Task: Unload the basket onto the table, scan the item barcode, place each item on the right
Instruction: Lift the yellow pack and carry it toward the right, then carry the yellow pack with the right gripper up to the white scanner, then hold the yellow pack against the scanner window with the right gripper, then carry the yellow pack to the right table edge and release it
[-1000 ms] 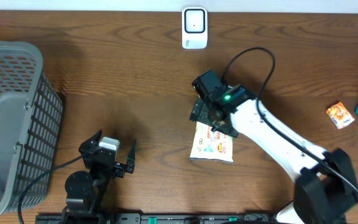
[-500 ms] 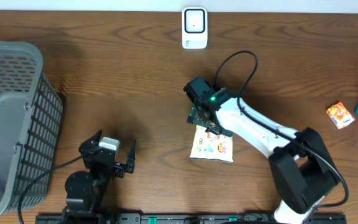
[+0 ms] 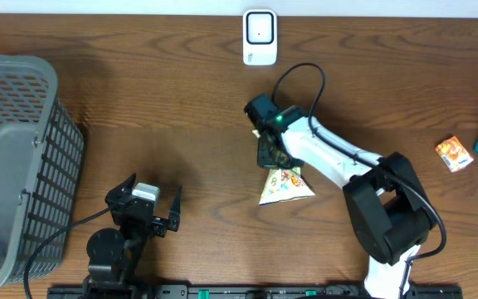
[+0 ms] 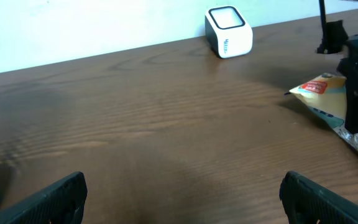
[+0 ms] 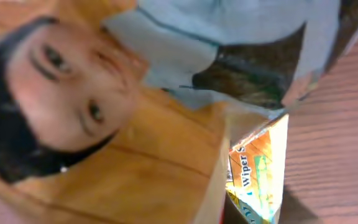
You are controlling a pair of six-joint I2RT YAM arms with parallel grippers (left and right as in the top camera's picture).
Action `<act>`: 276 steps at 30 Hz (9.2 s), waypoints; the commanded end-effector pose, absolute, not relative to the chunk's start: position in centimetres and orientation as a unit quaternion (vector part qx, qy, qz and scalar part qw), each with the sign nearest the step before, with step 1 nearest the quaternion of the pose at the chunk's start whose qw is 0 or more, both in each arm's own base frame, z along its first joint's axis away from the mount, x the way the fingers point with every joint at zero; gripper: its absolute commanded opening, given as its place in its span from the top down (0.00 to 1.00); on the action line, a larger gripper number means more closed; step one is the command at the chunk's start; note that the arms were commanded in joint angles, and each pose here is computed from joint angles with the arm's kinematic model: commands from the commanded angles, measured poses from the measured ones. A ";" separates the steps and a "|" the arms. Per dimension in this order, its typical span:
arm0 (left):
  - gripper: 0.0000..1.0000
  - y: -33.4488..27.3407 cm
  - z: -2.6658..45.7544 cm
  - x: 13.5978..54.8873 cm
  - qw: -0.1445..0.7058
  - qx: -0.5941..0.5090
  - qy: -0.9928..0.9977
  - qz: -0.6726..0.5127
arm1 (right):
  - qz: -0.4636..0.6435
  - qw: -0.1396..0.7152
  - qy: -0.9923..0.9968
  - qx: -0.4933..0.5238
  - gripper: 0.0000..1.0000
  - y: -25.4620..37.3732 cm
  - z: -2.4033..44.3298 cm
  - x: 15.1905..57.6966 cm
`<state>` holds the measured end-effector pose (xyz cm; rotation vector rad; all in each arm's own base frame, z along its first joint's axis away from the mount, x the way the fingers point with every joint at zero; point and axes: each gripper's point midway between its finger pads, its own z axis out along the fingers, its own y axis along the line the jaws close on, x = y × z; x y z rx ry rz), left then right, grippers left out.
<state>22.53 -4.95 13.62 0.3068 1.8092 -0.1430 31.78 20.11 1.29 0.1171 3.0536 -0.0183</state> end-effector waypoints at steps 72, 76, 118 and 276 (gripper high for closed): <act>0.02 -5.2 12.4 22.3 0.591 0.136 0.792 -0.069 | 0.326 -0.271 0.859 0.286 0.99 9.4 14.0 26.8; 0.02 -5.2 12.4 22.3 0.591 0.136 0.792 -0.069 | 0.229 -0.195 0.888 0.349 0.99 6.7 15.9 26.4; 0.02 -5.2 12.4 22.3 0.591 0.136 0.792 -0.069 | 0.219 0.069 0.660 0.715 0.99 18.2 7.5 44.0; 0.02 -5.2 12.4 22.3 0.591 0.136 0.792 -0.069 | 0.120 0.552 0.808 0.170 0.01 -0.8 53.8 21.4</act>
